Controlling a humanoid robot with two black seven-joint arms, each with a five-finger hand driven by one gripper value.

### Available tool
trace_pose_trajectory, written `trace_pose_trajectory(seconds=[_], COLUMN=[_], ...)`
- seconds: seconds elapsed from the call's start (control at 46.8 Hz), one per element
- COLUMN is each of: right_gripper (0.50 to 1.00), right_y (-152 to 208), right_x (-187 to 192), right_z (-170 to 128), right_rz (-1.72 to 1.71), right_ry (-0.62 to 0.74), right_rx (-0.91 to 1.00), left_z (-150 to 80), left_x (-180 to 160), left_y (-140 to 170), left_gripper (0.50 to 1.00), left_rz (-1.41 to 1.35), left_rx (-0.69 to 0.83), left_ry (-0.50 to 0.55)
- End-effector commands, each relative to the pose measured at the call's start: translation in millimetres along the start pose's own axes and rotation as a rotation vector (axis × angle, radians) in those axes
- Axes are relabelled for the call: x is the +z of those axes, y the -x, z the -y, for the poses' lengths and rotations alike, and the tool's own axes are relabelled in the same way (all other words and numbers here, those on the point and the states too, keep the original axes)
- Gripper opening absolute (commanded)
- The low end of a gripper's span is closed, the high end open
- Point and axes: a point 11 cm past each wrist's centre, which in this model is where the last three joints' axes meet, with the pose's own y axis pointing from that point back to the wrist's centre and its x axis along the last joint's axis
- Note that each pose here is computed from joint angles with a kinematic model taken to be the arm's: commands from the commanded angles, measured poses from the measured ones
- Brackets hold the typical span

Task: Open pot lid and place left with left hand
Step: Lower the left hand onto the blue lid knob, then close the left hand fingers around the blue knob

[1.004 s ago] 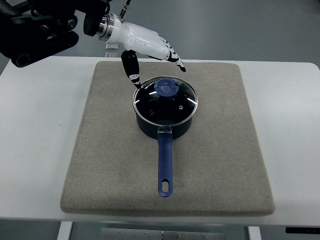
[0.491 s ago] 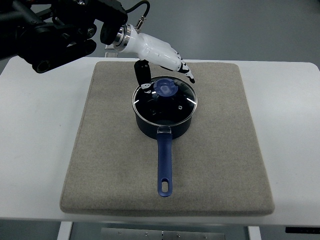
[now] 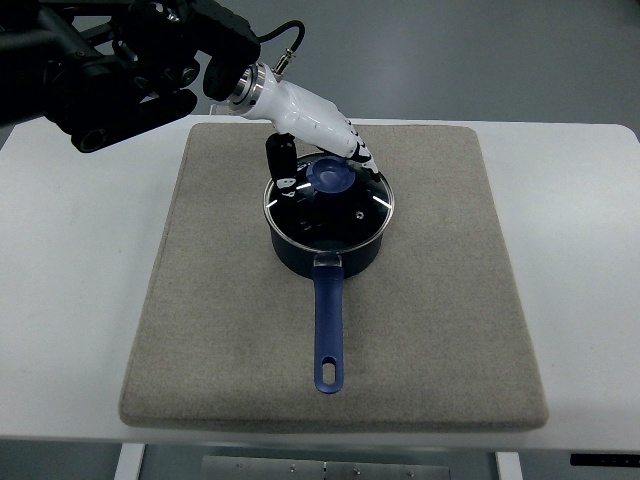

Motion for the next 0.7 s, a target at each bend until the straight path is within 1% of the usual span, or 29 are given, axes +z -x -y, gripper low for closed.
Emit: trace_pose_trajectory(seconds=[0.0,0.299,0.534,0.684], right_gripper=[0.917,0.917,0.917,0.917], right_y=[0.0,0.0,0.0,0.0], right_x=[-0.5,0.4,0.4,0.4], right_z=[0.0,0.0,0.0,0.0], right_rz=[0.001,0.001,0.001,0.001], right_ry=[0.000,0.001,0.001,0.001], right_rx=[0.000,0.000,0.000,0.000], left_z=[2.3,2.6,-0.7,4.6], left_x=[1.5,2.1,1.2,4.4], left_y=[0.6,2.4,-3.7,-3.1], left_gripper=[0.979,0.979,0.977,0.988], left_rz=[0.011,-0.014,-0.002,0.006], left_rx=[-0.009,-0.073,-0.069,-0.068], left_ry=[0.001,-0.005,-0.015,-0.005])
